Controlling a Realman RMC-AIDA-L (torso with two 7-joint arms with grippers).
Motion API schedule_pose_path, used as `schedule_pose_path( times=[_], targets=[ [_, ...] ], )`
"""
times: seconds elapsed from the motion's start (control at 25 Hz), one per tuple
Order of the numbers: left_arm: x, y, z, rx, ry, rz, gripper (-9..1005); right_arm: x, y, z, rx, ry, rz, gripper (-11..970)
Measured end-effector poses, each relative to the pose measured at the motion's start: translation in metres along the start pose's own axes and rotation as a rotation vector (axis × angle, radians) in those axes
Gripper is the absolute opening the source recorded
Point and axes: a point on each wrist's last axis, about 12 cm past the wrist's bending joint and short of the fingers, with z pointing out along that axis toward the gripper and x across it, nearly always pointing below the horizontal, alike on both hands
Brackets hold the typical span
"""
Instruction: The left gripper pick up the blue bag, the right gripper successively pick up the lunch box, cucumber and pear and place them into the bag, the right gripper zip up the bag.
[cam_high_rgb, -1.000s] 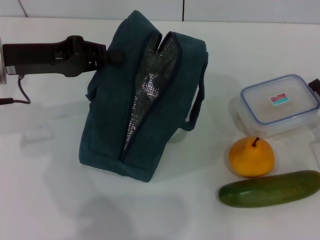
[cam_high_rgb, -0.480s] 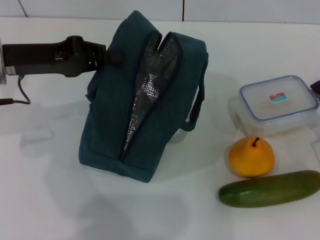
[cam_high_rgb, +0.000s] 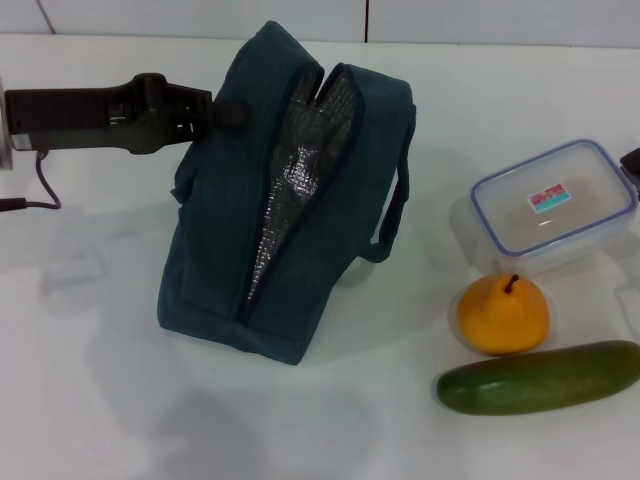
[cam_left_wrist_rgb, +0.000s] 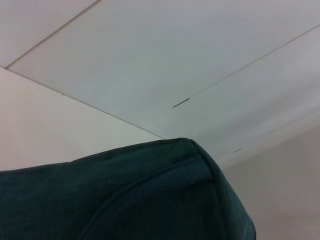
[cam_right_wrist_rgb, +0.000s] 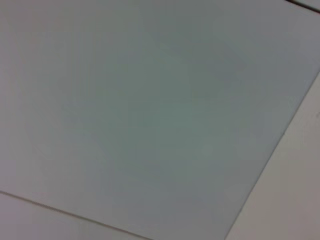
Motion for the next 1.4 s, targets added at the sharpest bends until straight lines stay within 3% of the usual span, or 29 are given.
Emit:
schedule_pose_path(
  times=[0.24,0.48,0.64,0.96,1.4],
  targets=[
    [0.001,0.001,0.0,0.003,0.001,0.003,71,0.001,0.001,-0.002,-0.011,-0.001,0.164,96],
    [0.002,0.001,0.001,0.005,0.003,0.01,71,0.004,0.0,-0.002,-0.011,-0.011,0.252,96],
    [0.002,0.001,0.001,0.007,0.004,0.01,71,0.005,-0.005,-0.005,0.025,-0.024,0.44,96],
    [0.001,0.0,0.004,0.013,0.007,0.021,71,0.006,-0.006,-0.006,0.028,-0.037,0.601,96],
    [0.003,-0.001,0.009,0.023,0.011,0.028,71,-0.003,0.01,-0.006,-0.14,-0.112,0.668,97]
  ],
)
